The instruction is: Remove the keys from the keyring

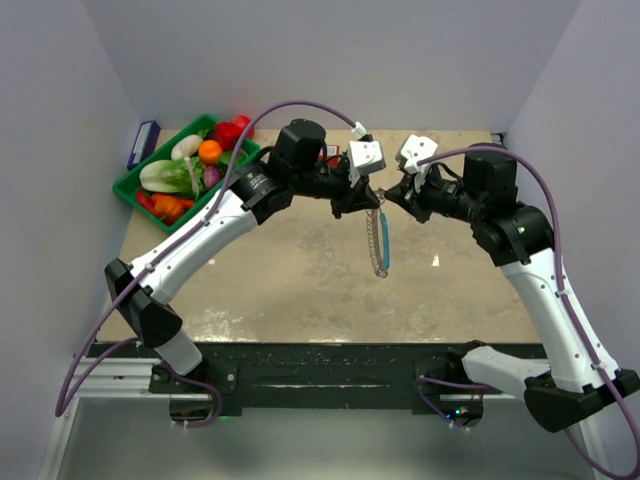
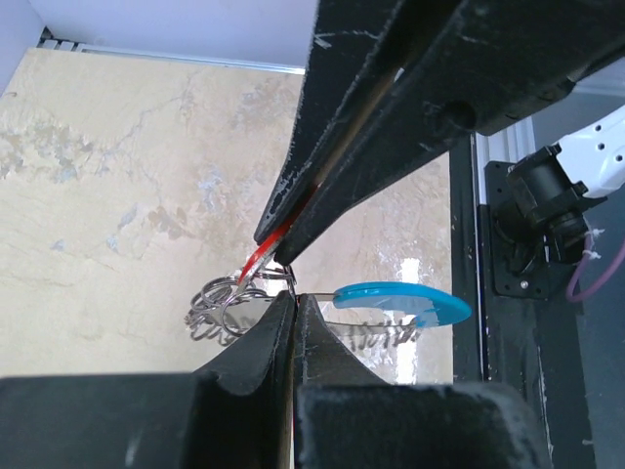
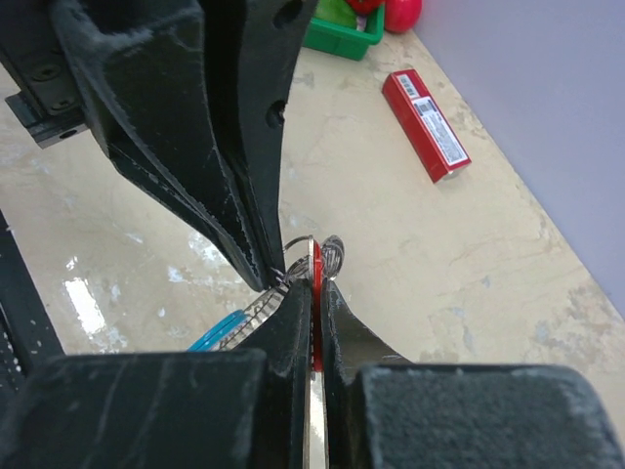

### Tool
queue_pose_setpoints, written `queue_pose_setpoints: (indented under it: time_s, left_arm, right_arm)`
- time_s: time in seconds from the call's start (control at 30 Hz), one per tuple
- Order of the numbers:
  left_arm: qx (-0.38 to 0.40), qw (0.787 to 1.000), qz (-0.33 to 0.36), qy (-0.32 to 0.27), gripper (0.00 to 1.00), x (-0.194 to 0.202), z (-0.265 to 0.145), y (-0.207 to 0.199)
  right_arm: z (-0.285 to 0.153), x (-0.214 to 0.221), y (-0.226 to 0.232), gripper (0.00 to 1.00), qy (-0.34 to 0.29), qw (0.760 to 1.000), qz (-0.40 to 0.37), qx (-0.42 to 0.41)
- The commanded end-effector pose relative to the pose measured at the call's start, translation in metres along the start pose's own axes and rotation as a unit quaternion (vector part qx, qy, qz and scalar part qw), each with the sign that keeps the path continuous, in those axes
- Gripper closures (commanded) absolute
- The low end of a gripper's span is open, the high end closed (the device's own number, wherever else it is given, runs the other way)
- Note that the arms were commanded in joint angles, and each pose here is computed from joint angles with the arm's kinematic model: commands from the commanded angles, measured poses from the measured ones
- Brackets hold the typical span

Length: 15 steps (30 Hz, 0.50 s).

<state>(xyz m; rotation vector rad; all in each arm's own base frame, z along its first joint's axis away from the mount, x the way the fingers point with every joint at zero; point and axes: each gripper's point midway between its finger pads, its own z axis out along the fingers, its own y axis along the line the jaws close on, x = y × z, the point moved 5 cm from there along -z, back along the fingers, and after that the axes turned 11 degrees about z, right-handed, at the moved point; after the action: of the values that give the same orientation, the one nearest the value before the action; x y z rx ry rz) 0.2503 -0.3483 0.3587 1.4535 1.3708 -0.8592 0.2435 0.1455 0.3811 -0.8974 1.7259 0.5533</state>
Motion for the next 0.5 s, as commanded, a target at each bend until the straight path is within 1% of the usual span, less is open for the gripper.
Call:
queue_pose_setpoints:
  time_s: [0.0, 0.07, 0.23, 0.47]
  left_arm:
    - [0.088, 0.994, 0.049, -0.052, 1.00, -0.039, -0.025, -0.044]
    - [0.086, 0.994, 0.051, -0.052, 1.00, -0.039, -0.027, -0.044]
    - [0.080, 0.995, 0.044, -0.050, 1.00, -0.038, -0.023, -0.042]
    - [0.084, 0.994, 0.044, -0.048, 1.00, -0.039, -0.016, -0.042]
  right_arm:
    - [-0.003, -0.023, -0.024, 1.00, -0.047, 0.998, -0.011, 0.044]
    - [-0.003, -0.023, -0.021, 1.00, -0.044, 0.998, -0.015, 0.031]
    - [-0.003, -0.020, -0.002, 1.00, -0.037, 0.998, -0.008, -0.042]
    - [0.003, -0.016, 0.001, 1.00, -0.035, 0.998, -0.003, -0.048]
